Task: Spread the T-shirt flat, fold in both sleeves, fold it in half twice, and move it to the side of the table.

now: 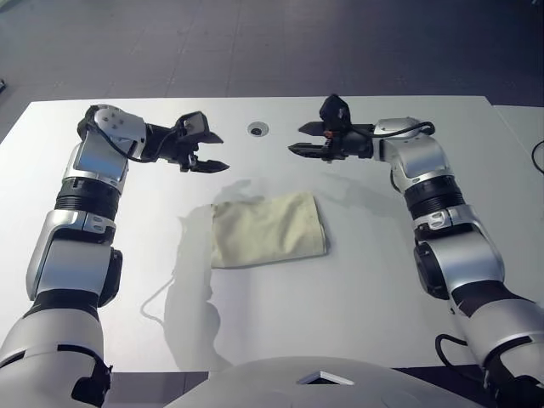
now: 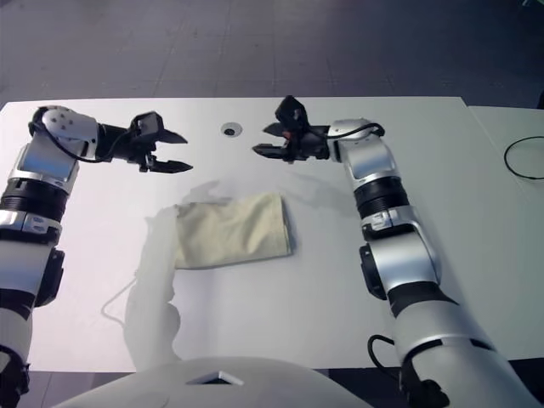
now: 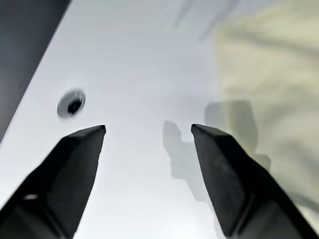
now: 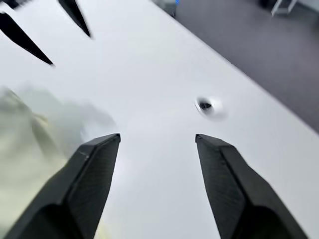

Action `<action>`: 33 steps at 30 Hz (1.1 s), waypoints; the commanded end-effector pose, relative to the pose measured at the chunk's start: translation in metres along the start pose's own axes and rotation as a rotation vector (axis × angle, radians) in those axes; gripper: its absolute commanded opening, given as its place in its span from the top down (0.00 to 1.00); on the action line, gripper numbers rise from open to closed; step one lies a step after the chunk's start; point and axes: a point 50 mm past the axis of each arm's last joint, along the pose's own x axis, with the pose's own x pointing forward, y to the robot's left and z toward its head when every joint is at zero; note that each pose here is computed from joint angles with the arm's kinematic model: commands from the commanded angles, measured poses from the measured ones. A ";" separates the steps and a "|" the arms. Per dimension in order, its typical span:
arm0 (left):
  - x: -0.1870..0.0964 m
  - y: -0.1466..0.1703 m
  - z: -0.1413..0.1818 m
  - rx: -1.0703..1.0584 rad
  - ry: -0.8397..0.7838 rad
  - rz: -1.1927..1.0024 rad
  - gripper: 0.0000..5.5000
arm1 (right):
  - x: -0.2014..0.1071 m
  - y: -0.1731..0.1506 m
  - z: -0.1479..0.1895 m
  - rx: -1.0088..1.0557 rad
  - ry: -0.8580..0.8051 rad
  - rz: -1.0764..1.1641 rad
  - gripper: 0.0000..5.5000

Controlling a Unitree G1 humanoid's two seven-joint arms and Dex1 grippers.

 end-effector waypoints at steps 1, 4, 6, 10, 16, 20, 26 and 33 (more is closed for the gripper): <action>0.006 -0.049 -0.010 -0.057 -0.033 -0.104 0.29 | 0.005 0.032 -0.009 0.032 -0.083 0.199 0.35; -0.004 -0.047 -0.021 -0.151 -0.041 0.085 0.19 | 0.004 0.046 -0.013 0.065 -0.151 0.349 0.25; -0.013 -0.040 -0.026 -0.202 -0.057 0.226 0.13 | 0.005 0.049 -0.020 0.072 -0.159 0.386 0.19; -0.018 -0.031 -0.029 -0.230 -0.088 0.396 0.02 | 0.009 0.052 -0.055 0.084 -0.039 0.359 0.07; -0.019 -0.021 -0.020 -0.227 -0.136 0.488 0.02 | -0.001 0.063 -0.104 0.168 0.106 0.403 0.02; -0.016 -0.017 -0.012 -0.209 -0.157 0.507 0.02 | -0.009 0.074 -0.131 0.222 0.216 0.431 0.02; -0.022 -0.015 -0.005 -0.179 -0.173 0.560 0.02 | -0.034 0.068 -0.183 0.231 0.472 0.153 0.02; -0.040 -0.014 -0.004 -0.182 -0.184 0.704 0.02 | -0.123 0.065 -0.249 0.401 0.812 -0.317 0.02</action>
